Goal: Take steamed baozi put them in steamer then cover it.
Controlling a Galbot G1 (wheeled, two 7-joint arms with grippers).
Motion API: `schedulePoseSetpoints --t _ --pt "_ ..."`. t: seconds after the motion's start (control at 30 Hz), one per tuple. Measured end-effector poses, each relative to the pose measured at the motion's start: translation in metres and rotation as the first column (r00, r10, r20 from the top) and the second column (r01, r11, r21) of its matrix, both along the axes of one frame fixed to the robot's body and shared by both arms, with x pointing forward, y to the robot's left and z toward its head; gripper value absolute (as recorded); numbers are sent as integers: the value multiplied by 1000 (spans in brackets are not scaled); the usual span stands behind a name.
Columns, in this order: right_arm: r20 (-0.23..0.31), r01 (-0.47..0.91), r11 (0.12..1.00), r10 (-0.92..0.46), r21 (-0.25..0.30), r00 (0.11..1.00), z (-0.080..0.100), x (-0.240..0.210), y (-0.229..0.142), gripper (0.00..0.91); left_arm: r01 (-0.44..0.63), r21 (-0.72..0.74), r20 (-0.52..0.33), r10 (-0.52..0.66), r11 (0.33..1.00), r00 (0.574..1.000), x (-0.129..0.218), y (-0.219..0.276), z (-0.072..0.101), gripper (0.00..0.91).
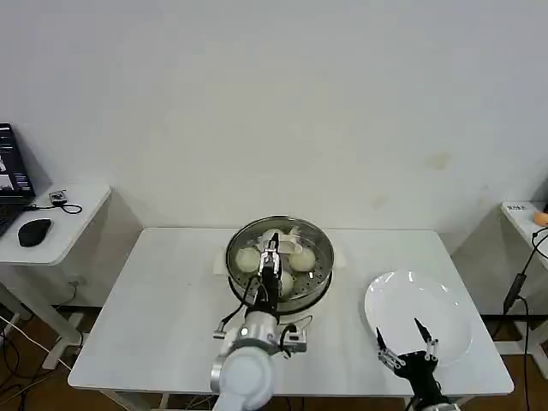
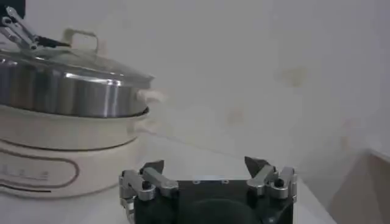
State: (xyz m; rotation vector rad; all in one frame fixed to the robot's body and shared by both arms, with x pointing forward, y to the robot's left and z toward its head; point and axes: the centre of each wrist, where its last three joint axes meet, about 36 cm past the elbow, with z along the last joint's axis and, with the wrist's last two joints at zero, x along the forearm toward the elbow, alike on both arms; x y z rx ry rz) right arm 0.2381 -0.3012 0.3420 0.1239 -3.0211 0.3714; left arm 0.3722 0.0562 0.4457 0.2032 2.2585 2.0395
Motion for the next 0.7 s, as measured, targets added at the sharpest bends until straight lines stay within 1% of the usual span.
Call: schedulePoseSetpoints --t 0.27,0.4,0.47,0.57,0.7 --pt "-5 -8 1000 8 3 1000 0 -1 4 907 -3 -89 48 7 996 999 -22 24 30 907" --pt "-15 -5 1000 5 1 1000 -1 -3 1 907 4 -166 40 2 986 999 -41 44 37 907" --pt "-18 -4 1000 4 0 1000 -1 -3 0 907 14 -219 23 -9 976 1000 -50 56 33 907" --pt "-24 -2 1000 3 1 1000 0 -5 -2 907 35 -326 15 -32 945 999 -60 76 21 907" --pt "-27 -3 1000 3 1 1000 4 -6 -5 907 45 -492 -1 -53 869 999 -69 111 -8 907"
